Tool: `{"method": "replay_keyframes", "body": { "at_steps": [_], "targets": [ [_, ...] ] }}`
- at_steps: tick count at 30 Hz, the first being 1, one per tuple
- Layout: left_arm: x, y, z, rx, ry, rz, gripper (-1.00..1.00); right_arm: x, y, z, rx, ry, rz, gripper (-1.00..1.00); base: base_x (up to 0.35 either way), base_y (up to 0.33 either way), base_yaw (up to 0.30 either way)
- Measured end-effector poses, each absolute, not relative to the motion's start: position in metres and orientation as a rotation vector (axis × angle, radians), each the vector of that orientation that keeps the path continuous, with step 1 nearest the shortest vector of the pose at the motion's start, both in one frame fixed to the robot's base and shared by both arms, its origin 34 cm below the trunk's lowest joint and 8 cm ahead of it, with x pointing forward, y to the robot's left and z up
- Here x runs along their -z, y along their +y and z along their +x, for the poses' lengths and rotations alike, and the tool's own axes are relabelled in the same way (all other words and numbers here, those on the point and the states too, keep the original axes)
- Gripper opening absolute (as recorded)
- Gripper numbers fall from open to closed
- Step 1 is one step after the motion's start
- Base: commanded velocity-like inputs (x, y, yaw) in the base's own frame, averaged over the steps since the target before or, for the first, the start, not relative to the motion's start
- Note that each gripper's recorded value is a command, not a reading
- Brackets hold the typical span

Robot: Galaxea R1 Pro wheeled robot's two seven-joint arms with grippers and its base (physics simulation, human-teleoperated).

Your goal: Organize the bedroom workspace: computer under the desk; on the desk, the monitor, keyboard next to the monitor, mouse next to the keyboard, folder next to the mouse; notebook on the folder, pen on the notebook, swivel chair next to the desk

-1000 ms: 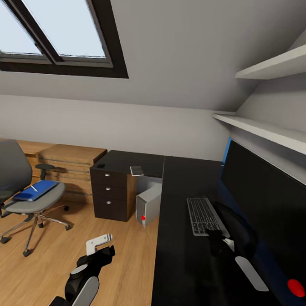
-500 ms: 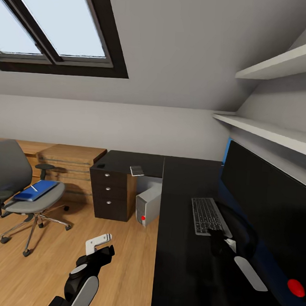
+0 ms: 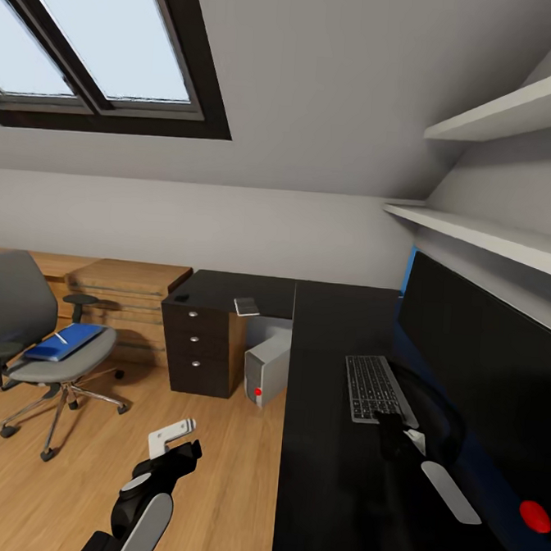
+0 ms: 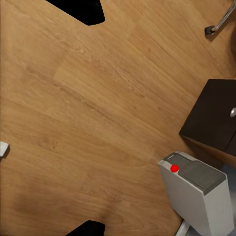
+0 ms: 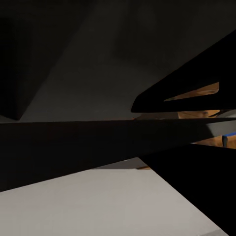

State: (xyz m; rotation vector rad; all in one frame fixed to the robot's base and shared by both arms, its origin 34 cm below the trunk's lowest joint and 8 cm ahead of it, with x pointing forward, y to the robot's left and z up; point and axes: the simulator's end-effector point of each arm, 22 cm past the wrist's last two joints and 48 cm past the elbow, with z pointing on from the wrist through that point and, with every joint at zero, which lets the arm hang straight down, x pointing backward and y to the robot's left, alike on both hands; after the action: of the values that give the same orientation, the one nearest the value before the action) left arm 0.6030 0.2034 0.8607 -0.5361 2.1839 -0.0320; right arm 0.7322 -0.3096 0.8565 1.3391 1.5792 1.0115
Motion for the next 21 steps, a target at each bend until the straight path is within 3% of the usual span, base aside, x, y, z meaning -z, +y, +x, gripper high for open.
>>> {"method": "replay_keyframes", "body": {
  "at_steps": [10, 21],
  "targets": [
    [-0.8586, 0.2025, 0.6031, 0.034, 2.185, -0.533, 1.00, -0.8556, -0.3096, 0.7324, -1.012, 1.579, 1.337, -1.00, -0.001, 0.001, 0.000],
    [-0.8582, 0.2025, 0.6030, 0.034, 2.185, -0.532, 1.00, -0.8556, -0.3096, 0.7325, -1.012, 1.579, 1.337, -1.00, -0.088, 0.081, 0.000]
  ]
}}
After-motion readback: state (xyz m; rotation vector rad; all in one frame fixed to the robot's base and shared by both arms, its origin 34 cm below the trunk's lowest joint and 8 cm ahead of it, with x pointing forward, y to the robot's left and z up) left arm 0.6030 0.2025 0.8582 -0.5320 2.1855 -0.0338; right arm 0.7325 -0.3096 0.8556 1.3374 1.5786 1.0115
